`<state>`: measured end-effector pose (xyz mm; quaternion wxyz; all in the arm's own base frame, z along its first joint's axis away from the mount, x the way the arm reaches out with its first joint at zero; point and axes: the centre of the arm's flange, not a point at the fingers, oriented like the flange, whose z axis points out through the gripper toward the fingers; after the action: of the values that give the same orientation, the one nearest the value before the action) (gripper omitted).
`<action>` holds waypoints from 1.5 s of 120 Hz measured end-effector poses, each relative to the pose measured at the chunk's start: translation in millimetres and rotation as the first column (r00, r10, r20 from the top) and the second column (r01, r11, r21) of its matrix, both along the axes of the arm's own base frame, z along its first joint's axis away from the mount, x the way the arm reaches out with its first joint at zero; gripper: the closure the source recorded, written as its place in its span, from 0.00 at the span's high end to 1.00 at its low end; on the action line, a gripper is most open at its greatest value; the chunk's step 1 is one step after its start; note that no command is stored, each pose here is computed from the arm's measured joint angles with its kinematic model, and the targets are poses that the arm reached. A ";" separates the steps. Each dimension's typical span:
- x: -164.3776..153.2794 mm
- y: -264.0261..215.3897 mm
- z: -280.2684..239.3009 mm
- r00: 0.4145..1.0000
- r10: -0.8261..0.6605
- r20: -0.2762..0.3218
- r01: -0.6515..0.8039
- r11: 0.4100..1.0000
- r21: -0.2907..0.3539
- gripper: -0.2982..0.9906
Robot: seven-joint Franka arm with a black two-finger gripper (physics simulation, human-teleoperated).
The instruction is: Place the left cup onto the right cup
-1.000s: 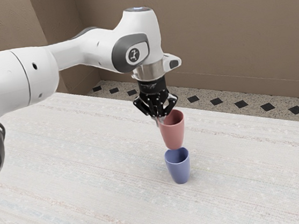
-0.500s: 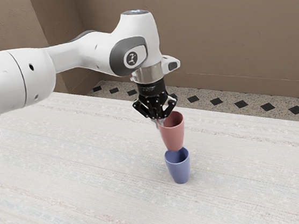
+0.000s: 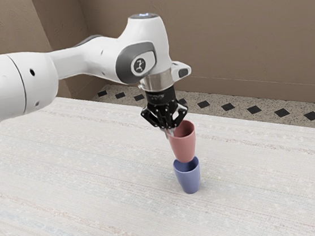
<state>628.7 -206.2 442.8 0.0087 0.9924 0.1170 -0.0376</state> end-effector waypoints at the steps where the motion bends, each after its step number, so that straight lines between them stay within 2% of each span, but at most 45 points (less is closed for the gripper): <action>1: -0.1 -0.3 -0.1 1.000 0.000 0.000 0.000 1.000 0.000 0.16; 180: -2.7 -2.8 -30.0 1.000 0.000 -0.016 0.000 1.000 0.003 0.16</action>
<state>626.0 -209.0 412.8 0.0063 0.9921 0.1172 -0.0453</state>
